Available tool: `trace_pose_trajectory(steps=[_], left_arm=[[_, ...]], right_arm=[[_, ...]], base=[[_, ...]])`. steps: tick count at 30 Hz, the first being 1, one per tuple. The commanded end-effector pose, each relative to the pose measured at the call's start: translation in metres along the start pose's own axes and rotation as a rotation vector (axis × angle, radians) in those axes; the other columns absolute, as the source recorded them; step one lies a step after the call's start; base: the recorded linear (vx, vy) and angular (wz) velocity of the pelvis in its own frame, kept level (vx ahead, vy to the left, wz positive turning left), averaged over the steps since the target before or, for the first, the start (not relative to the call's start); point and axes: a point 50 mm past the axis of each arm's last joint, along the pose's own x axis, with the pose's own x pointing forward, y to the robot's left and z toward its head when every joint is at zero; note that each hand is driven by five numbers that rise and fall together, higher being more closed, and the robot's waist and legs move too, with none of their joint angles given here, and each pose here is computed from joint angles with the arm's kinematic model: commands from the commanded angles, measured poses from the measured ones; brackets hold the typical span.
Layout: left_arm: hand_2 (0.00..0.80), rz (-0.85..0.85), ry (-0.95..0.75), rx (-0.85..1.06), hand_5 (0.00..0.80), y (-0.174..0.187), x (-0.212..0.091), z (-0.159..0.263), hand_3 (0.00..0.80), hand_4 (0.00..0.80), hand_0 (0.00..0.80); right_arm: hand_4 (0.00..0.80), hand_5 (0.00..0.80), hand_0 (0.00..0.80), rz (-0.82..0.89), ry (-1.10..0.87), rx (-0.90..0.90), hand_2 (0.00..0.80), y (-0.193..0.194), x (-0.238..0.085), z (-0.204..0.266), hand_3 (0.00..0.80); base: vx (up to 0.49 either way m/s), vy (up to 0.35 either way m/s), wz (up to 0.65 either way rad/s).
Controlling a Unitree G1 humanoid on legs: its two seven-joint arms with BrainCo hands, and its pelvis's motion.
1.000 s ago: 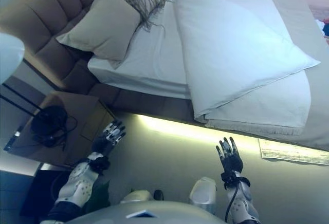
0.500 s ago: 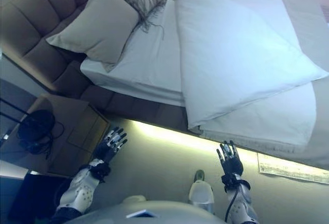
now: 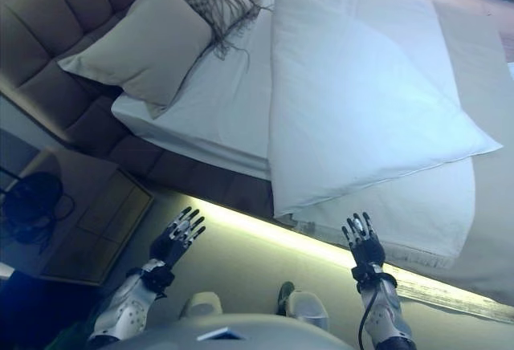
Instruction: Make the bed neatly
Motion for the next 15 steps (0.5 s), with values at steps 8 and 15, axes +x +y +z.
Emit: trace_pose_trajectory(steps=[8, 15], left_arm=[[0.000, 0.003, -0.075, -0.004, 0.000, 0.003, -0.003, 0.004, 0.000, 0.000, 0.000], [0.000, -0.011, -0.051, 0.033, 0.000, 0.006, -0.001, 0.011, 0.000, 0.000, 0.000]], right_arm=[[0.000, 0.000, 0.000, 0.086, -0.045, -0.026, 0.000, 0.008, -0.007, 0.009, 0.000], [0.000, 0.000, 0.000, 0.030, -0.034, -0.001, 0.000, -0.001, -0.013, -0.003, 0.000]], base=[[0.353, 0.022, -0.16], [0.458, 0.152, -0.57]])
